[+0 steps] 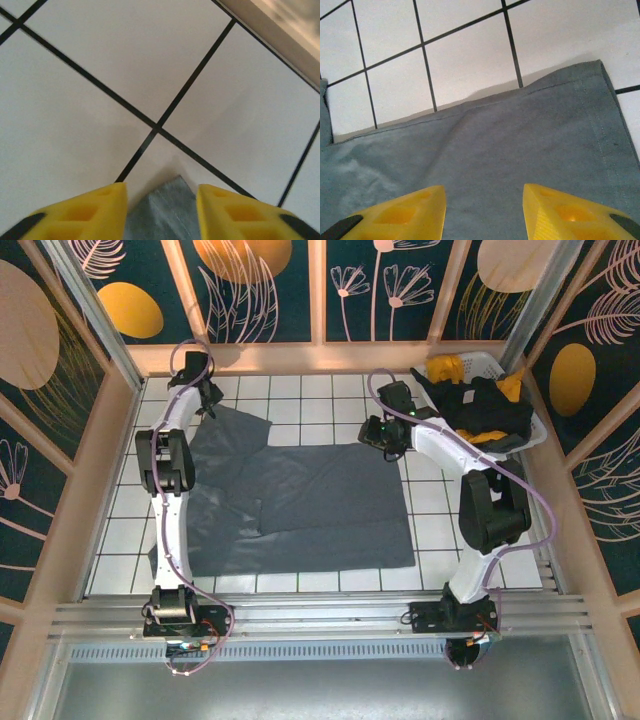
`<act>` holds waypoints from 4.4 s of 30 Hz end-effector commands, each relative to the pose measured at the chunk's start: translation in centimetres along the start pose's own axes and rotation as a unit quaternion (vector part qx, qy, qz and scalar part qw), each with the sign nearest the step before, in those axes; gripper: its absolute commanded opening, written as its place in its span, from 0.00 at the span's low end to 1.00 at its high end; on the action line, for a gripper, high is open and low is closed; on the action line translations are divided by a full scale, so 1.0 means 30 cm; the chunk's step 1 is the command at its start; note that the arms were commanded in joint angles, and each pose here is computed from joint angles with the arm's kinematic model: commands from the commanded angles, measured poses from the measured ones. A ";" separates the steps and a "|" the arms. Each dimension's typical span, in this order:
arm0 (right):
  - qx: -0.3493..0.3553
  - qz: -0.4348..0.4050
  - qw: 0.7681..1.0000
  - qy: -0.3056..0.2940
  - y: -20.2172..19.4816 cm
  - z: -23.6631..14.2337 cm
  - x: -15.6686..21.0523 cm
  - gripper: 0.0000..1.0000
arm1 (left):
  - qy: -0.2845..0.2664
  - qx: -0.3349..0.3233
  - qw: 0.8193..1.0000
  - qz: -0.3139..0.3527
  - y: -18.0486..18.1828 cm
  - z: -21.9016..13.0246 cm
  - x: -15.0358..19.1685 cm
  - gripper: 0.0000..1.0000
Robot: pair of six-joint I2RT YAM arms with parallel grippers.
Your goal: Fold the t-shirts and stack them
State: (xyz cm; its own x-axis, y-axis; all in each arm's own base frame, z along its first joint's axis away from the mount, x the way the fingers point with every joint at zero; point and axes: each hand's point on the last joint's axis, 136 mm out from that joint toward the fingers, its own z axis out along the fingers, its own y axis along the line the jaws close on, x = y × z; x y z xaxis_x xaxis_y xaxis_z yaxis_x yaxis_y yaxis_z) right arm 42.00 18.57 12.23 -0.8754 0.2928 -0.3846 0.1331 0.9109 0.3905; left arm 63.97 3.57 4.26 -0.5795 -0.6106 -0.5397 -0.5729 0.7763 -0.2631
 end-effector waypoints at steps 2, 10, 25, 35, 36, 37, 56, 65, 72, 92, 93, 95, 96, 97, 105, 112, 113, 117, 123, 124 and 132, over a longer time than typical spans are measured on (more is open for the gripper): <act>0.005 0.005 1.000 0.000 -0.039 -0.025 0.017 0.45 | -0.029 0.005 0.999 0.027 -0.042 0.030 -0.023 0.51; 0.014 0.013 1.000 0.004 -0.077 -0.012 0.017 0.45 | 0.040 -0.094 0.993 0.059 0.065 0.084 0.153 0.47; 0.129 0.057 0.988 -0.063 -0.232 0.024 -0.053 0.50 | 0.061 -0.108 0.990 0.070 0.048 -0.014 0.175 0.00; 0.161 0.044 0.985 -0.045 -0.297 0.200 -0.172 0.45 | 0.019 -0.035 0.998 0.039 -0.065 -0.196 0.045 0.00; 0.162 0.041 0.985 -0.042 -0.299 0.217 -0.176 0.43 | 0.020 -0.031 0.999 0.037 -0.069 -0.205 0.044 0.00; 0.161 0.038 0.985 -0.039 -0.295 0.232 -0.181 0.43 | 0.020 -0.024 0.999 0.035 -0.076 -0.219 0.041 0.00; 0.160 0.065 0.985 0.018 -0.311 0.351 -0.120 0.37 | 0.034 0.020 0.999 0.019 -0.111 -0.328 0.046 0.00; 0.145 0.067 0.987 0.000 -0.282 0.299 -0.155 0.00 | 0.041 0.018 0.999 0.021 -0.087 -0.410 0.054 0.00; 0.118 0.056 0.991 -0.012 -0.242 0.217 -0.162 0.00 | 0.036 0.017 0.999 0.016 -0.013 -0.580 0.081 0.00; 0.122 0.053 0.991 -0.025 -0.339 -0.055 0.097 0.00 | -0.055 -0.046 0.985 -0.156 0.611 -1.209 0.429 0.00; 0.123 0.053 0.991 -0.016 -0.351 -0.056 0.129 0.00 | -0.055 -0.046 0.983 -0.168 0.640 -1.225 0.458 0.00; 0.123 0.053 0.991 -0.001 -0.370 -0.059 0.181 0.00 | -0.053 -0.052 0.980 -0.185 0.695 -1.232 0.517 0.00; 0.123 0.053 0.991 0.005 -0.377 -0.060 0.208 0.00 | -0.053 -0.057 0.978 -0.195 0.723 -1.238 0.543 0.00; 0.125 0.051 0.991 0.010 -0.383 -0.064 0.230 0.00 | -0.054 -0.062 0.975 -0.205 0.749 -1.244 0.564 0.00; 0.134 0.041 0.990 0.034 -0.396 -0.089 0.307 0.00 | -0.058 -0.094 0.966 -0.234 0.844 -1.242 0.640 0.00; 0.142 0.036 0.989 0.036 -0.392 -0.144 0.340 0.00 | -0.072 -0.120 0.965 -0.221 0.863 -1.247 0.616 0.00; 0.143 0.035 0.988 0.039 -0.393 -0.148 0.351 0.00 | -0.074 -0.125 0.965 -0.219 0.868 -1.248 0.615 0.00; 0.139 0.037 0.987 0.064 -0.402 -0.151 0.417 0.00 | -0.076 -0.141 0.964 -0.214 0.882 -1.242 0.614 0.00; 0.156 0.036 0.984 0.083 -0.440 -0.147 0.476 0.00 | -0.067 -0.157 0.962 -0.213 0.903 -1.223 0.642 0.00; 0.158 0.036 0.983 0.084 -0.443 -0.146 0.480 0.00 | -0.063 -0.160 0.962 -0.213 0.908 -1.218 0.651 0.00; 0.173 0.035 0.980 0.088 -0.464 -0.135 0.488 0.00 | -0.022 -0.186 0.951 -0.247 0.965 -1.178 0.770 0.00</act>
State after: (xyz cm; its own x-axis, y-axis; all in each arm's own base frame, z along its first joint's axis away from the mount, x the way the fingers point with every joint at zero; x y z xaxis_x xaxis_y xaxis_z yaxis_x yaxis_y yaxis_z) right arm 26.49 9.61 5.06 -0.9178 0.3272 -0.2247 0.3042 0.9435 0.1314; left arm 15.36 6.48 13.75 -0.1862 -0.8515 -0.4902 -0.9146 0.3325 -0.2301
